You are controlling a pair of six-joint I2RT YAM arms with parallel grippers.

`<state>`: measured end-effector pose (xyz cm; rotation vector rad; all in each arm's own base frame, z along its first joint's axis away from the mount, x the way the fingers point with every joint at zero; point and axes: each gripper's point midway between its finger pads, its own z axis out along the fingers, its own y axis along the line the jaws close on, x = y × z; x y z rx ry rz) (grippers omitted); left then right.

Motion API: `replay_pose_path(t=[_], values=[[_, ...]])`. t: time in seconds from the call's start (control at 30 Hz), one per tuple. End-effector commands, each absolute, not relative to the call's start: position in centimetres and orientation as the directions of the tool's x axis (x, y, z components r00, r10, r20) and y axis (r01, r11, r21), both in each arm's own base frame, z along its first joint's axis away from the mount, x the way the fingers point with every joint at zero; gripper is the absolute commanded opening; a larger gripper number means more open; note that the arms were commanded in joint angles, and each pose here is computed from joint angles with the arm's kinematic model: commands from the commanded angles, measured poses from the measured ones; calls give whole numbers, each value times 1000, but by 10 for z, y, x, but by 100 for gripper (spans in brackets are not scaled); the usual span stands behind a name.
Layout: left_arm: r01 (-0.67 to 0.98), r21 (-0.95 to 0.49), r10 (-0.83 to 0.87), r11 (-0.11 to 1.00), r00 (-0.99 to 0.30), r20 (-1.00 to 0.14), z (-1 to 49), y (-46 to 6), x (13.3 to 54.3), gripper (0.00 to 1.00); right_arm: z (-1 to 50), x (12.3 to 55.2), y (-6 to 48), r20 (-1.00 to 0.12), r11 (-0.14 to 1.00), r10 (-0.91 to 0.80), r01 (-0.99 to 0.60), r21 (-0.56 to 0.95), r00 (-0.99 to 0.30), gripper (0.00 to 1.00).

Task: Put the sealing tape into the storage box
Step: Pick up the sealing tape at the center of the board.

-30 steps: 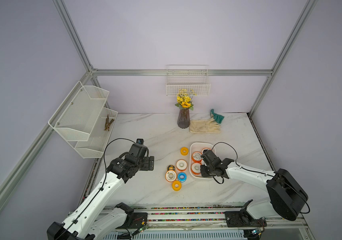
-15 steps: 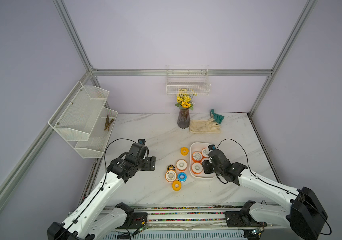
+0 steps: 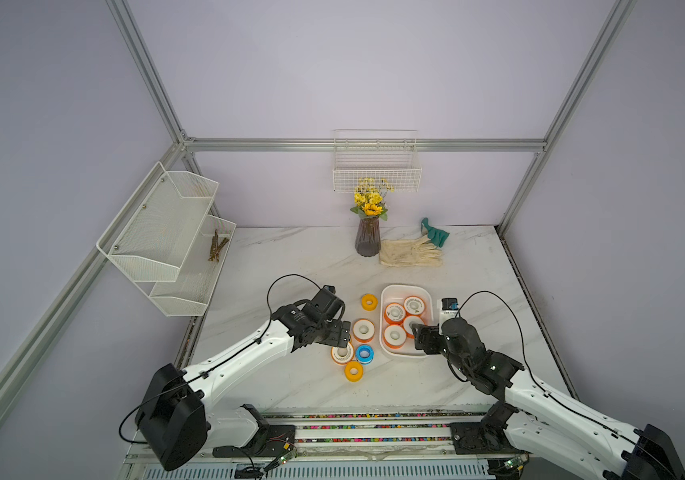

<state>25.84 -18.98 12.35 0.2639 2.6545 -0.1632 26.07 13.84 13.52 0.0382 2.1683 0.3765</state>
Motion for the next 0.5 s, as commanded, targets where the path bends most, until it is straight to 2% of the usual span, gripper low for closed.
replay_pose_path(t=[0.0,0.13,0.47], values=[[174,-73,114,982,-856,-504,130,-206,273,100,144,267,134,-815,950,207,-88,300,-542,88],[199,-24,168,980,-879,-446,103,-222,269,100,141,268,135,-809,952,202,-83,294,-552,88],[207,4,193,978,-906,-378,75,-227,254,100,137,270,135,-802,956,199,-70,286,-563,88]])
